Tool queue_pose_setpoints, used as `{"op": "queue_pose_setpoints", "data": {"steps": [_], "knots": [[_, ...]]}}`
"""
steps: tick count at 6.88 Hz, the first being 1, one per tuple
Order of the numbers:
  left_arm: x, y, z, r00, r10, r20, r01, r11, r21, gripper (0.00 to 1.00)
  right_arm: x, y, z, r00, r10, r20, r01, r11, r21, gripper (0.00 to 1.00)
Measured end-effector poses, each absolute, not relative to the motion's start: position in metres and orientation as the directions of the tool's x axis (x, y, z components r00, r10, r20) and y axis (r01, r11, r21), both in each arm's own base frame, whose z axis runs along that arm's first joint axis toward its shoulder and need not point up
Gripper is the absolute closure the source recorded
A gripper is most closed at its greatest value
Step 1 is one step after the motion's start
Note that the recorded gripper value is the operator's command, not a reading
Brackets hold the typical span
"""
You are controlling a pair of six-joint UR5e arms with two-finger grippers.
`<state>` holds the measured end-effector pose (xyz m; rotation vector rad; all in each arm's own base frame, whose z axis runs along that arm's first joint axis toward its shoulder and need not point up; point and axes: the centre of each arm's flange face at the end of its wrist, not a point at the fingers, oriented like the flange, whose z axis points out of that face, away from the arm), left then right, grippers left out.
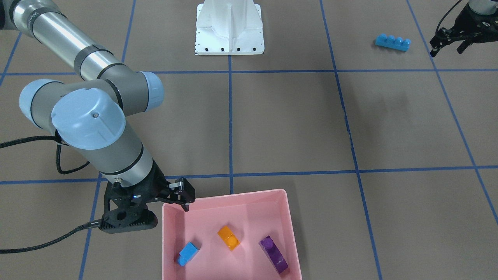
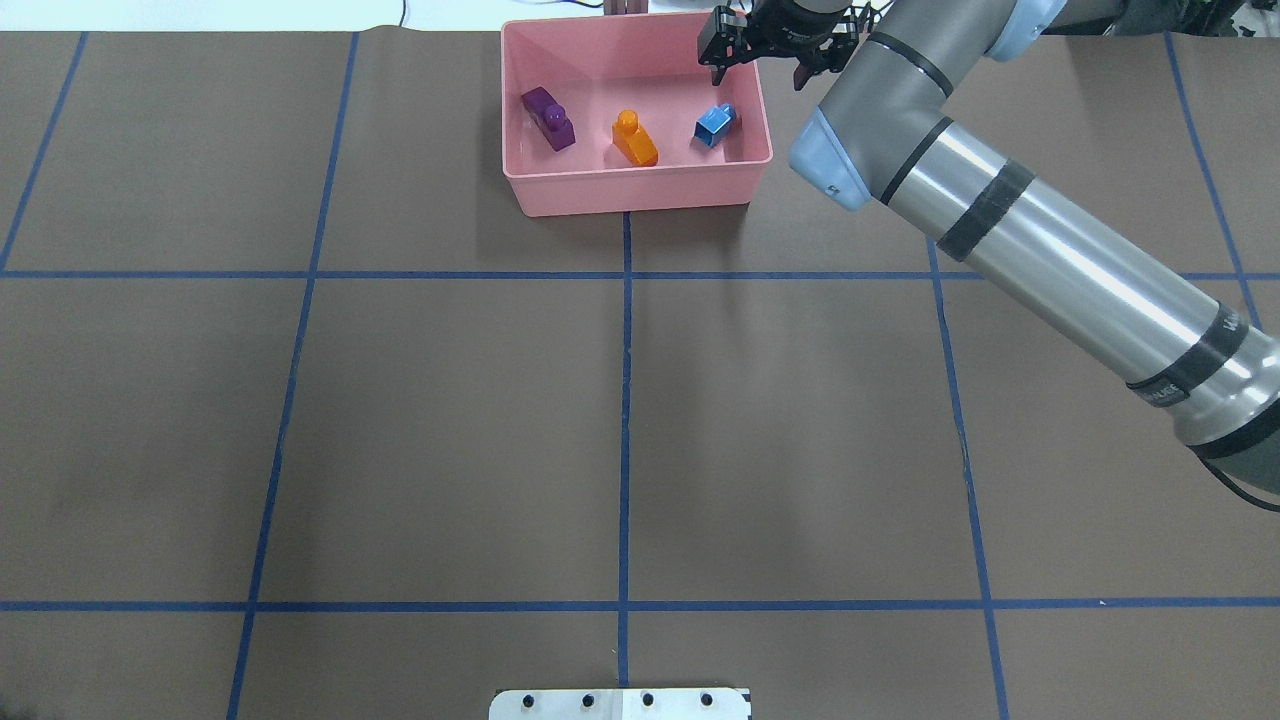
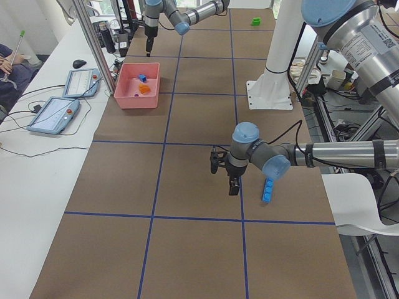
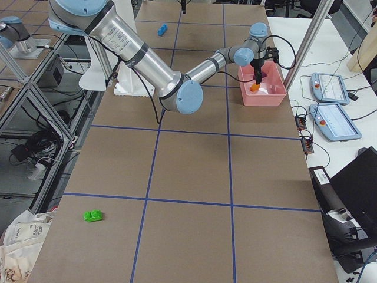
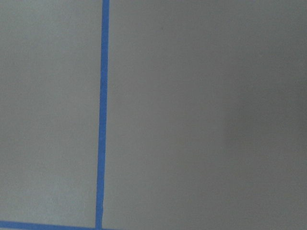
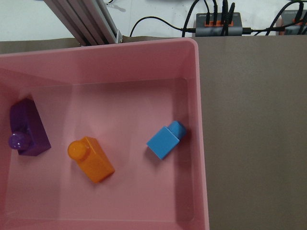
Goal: Put all blocks into box
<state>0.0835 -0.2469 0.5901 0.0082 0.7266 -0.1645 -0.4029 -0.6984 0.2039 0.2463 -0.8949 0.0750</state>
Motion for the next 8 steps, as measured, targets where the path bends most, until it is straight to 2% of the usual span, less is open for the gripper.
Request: {"op": "queue_pose_setpoints", "data": {"steps": [2,4,6,8], "knots": [[0.096,-0.236,0.588,0.672,-0.362,-0.646,0.29,0.931,-0.22,0.0,-0.376,-0.685,0.239,0.623,-0.032,0.781,-0.165,0.971,0.171,0.0],[0.134,-0.223,0.582,0.621,-0.505,-0.6,0.389,0.863,-0.323,0.0,-0.302,-0.666,0.297,0.612,-0.051,0.789,-0.139,0.976,0.17,0.0],[0.194,-0.192,0.583,0.622,-0.558,-0.55,0.45,0.829,-0.332,0.0,-0.235,-0.621,0.349,0.629,-0.082,0.773,-0.087,0.981,0.175,0.0],[0.209,-0.175,0.584,0.63,-0.558,-0.54,0.449,0.829,-0.332,0.0,-0.203,-0.59,0.351,0.66,-0.105,0.744,-0.038,0.984,0.173,0.0]]}}
